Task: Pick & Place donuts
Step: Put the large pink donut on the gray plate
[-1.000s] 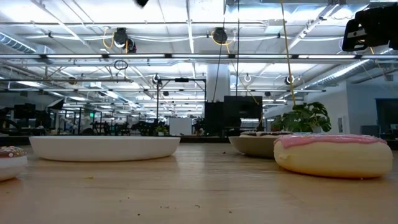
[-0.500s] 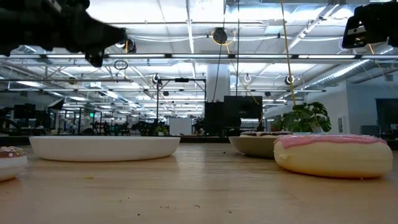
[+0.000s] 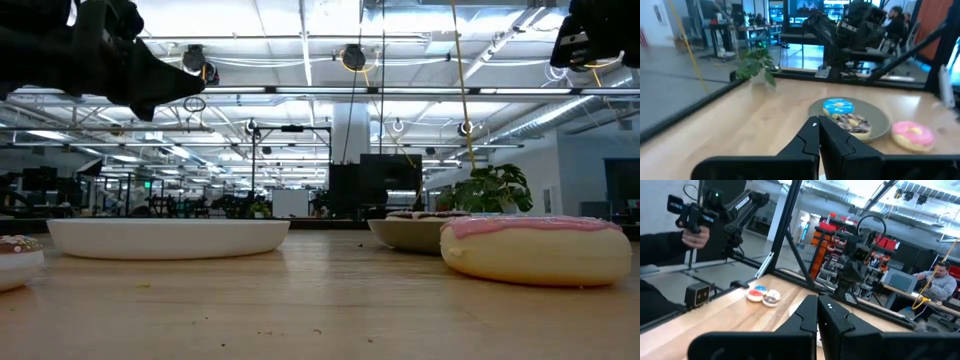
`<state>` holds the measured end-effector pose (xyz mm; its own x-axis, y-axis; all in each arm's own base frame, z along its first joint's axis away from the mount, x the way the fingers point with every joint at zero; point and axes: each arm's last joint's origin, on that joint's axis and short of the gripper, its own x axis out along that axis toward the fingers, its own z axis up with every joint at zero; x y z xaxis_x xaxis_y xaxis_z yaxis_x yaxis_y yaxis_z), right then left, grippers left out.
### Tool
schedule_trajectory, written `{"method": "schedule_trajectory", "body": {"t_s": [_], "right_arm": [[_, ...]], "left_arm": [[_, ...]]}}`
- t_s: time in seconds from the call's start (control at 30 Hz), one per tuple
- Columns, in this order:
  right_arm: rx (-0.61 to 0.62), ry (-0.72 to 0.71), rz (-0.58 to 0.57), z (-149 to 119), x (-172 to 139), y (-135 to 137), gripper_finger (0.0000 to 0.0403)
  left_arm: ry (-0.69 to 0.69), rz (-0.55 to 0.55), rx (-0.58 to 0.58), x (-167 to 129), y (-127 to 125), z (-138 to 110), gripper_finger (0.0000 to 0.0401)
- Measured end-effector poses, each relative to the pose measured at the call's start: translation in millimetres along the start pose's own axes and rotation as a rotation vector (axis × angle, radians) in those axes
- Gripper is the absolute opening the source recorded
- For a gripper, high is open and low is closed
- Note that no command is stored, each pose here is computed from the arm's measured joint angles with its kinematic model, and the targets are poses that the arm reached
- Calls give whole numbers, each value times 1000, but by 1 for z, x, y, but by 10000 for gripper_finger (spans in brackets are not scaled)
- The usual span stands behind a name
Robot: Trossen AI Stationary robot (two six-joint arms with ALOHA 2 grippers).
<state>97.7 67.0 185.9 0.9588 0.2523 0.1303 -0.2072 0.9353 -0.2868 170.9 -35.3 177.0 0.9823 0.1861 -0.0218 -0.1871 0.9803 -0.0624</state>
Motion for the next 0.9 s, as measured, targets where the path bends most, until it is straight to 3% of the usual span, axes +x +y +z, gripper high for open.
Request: {"method": "schedule_trajectory", "body": {"t_s": [0.2, 0.4, 0.67, 0.9], "right_arm": [[9, -21, -10, 4, 3, 0, 0], [-4, 90, 11, 37, 30, 1, 0], [52, 434, -40, 99, 110, 15, 0], [171, 669, -102, 120, 188, 32, 0]], "left_arm": [[-5, -14, -48, 0, -1, 1, 18], [-4, -21, -18, 0, -1, 1, 40], [-29, 2, -28, 0, 0, 3, 27], [-57, 0, -39, 0, -1, 6, 7]]}}
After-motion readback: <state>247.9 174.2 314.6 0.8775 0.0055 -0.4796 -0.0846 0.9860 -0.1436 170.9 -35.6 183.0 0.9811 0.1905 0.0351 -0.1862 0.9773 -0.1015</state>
